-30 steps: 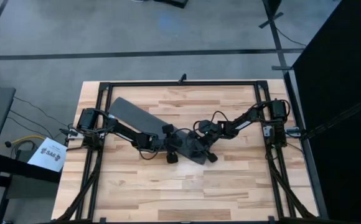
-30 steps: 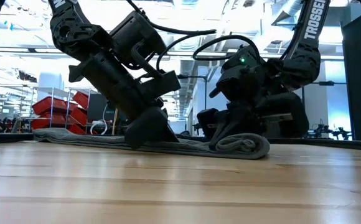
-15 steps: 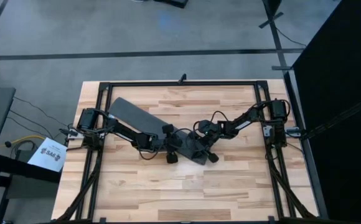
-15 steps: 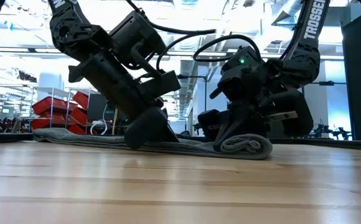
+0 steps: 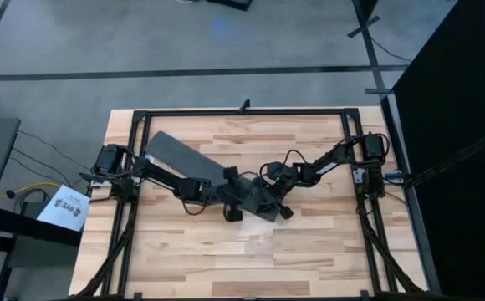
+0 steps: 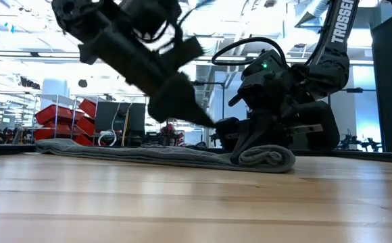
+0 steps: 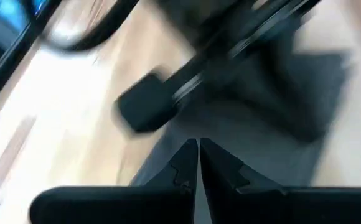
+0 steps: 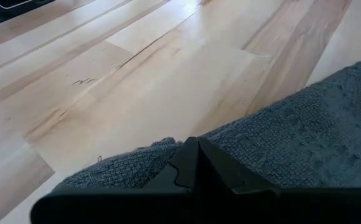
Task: Roll towel
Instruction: Roll the gray towel
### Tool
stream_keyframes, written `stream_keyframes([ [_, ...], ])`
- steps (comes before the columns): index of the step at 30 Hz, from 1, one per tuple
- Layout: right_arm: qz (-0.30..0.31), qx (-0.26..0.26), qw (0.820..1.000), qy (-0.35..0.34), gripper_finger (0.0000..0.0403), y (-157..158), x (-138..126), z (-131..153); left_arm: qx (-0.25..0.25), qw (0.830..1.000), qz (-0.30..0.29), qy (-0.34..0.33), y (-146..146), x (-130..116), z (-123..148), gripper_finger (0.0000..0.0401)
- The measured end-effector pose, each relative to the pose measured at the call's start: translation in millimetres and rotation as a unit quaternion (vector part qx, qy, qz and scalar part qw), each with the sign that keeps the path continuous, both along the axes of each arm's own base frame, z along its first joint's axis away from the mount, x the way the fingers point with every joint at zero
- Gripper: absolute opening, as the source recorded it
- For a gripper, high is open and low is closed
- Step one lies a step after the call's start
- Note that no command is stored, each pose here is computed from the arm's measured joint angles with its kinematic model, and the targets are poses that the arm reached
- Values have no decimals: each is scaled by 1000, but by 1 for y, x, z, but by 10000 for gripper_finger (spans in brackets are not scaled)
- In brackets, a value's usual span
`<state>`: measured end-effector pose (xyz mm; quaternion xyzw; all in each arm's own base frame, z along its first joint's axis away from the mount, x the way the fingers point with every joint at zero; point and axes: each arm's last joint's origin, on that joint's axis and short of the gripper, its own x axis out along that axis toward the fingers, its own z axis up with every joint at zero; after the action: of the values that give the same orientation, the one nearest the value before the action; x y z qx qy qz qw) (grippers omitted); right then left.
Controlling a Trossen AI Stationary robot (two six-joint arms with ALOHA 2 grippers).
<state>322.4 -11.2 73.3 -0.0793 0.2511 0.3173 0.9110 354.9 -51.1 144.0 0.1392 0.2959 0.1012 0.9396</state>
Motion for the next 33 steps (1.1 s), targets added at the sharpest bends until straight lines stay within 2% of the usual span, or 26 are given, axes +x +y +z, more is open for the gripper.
stream_keyframes([
  [4, -6, -3, 1000, -1, 0, -2, 0, 0, -3, 996, -40, -79, -23, 11, 10, 6],
  [8, -15, -13, 1000, -6, 0, -4, 1, 0, 0, 993, -70, -99, -41, 16, -13, 6],
  [12, -18, -14, 1000, -4, 0, -4, 1, 0, -26, 988, -92, -120, -53, 29, -25, 6],
  [17, -17, -15, 1000, -1, 0, -4, 1, 0, -22, 990, -96, -105, -60, 47, -45, 6],
  [19, -17, -15, 1000, 0, 0, -4, 1, 0, -14, 992, -80, -99, -55, 52, -50, 6],
  [26, -19, -17, 1000, 3, 0, -3, 0, 1, -21, 995, -51, -77, -48, 53, -57, 6],
  [31, -25, -29, 999, -1, 0, -2, -3, 17, -31, 997, -41, -65, -47, 52, -60, 6],
  [33, -29, -50, 998, -17, 0, -1, -4, 29, -34, 997, -37, -61, -47, 51, -60, 6],
])
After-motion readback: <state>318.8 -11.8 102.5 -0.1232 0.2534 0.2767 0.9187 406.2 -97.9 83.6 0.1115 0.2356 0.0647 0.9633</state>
